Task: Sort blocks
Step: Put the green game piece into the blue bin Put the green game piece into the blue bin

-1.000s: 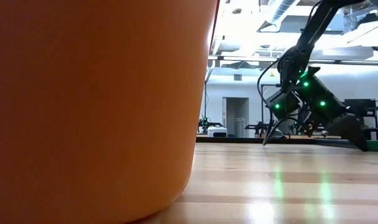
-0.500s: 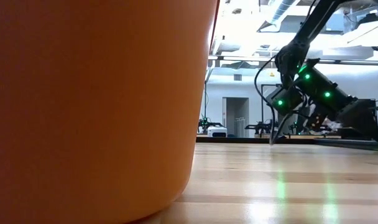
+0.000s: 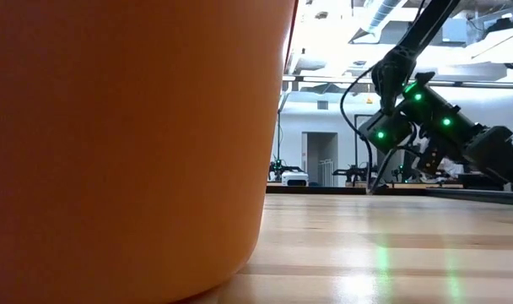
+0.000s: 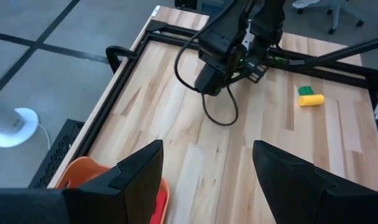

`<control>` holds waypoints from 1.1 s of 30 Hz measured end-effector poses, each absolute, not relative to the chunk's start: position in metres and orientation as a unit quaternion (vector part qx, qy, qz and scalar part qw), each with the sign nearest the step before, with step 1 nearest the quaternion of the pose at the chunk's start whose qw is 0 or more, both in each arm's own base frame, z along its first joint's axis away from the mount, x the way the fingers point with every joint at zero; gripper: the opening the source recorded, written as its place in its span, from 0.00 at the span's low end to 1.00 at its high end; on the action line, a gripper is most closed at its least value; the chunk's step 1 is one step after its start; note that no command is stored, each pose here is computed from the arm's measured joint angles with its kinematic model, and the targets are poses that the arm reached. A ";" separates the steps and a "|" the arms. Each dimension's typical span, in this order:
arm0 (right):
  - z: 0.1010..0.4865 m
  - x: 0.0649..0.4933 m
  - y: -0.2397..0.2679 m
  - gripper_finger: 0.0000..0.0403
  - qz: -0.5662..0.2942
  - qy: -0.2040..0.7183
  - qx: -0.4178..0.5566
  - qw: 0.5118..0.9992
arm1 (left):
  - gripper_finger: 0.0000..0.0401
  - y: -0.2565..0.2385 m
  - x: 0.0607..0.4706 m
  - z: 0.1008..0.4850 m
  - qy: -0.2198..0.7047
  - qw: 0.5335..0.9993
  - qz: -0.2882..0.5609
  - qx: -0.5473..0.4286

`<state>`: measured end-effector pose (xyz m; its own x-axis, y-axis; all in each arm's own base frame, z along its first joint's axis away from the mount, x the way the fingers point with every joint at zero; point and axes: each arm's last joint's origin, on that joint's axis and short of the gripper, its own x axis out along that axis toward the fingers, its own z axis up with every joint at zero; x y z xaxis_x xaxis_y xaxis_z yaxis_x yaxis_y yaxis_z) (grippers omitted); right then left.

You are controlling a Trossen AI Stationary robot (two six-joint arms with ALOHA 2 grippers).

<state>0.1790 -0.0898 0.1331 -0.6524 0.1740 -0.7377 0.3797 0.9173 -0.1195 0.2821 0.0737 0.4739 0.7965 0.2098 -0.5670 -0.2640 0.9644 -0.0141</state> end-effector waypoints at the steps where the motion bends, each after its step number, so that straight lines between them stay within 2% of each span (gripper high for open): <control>1: 0.134 0.179 -0.088 0.75 -0.134 0.900 0.162 0.382 | 0.60 0.074 0.282 0.474 0.294 0.947 0.124 -0.043; 8: 0.128 0.184 -0.076 0.75 -0.109 0.900 0.170 0.385 | 0.60 0.078 0.296 0.470 0.278 0.953 0.114 -0.039; 13: 0.123 0.183 -0.074 0.75 -0.115 0.916 0.171 0.345 | 0.60 0.080 0.300 0.466 0.288 0.951 0.109 -0.022; 33: 0.097 0.185 -0.065 0.75 -0.095 0.942 0.155 0.282 | 0.60 0.073 0.297 0.460 0.324 0.941 0.093 -0.011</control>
<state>0.1847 -0.0653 0.0967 -0.7926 0.2378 -0.5615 0.3450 0.9342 -0.0913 0.2973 0.0727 0.4604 0.7725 0.1683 -0.6123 -0.1823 0.9824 0.0401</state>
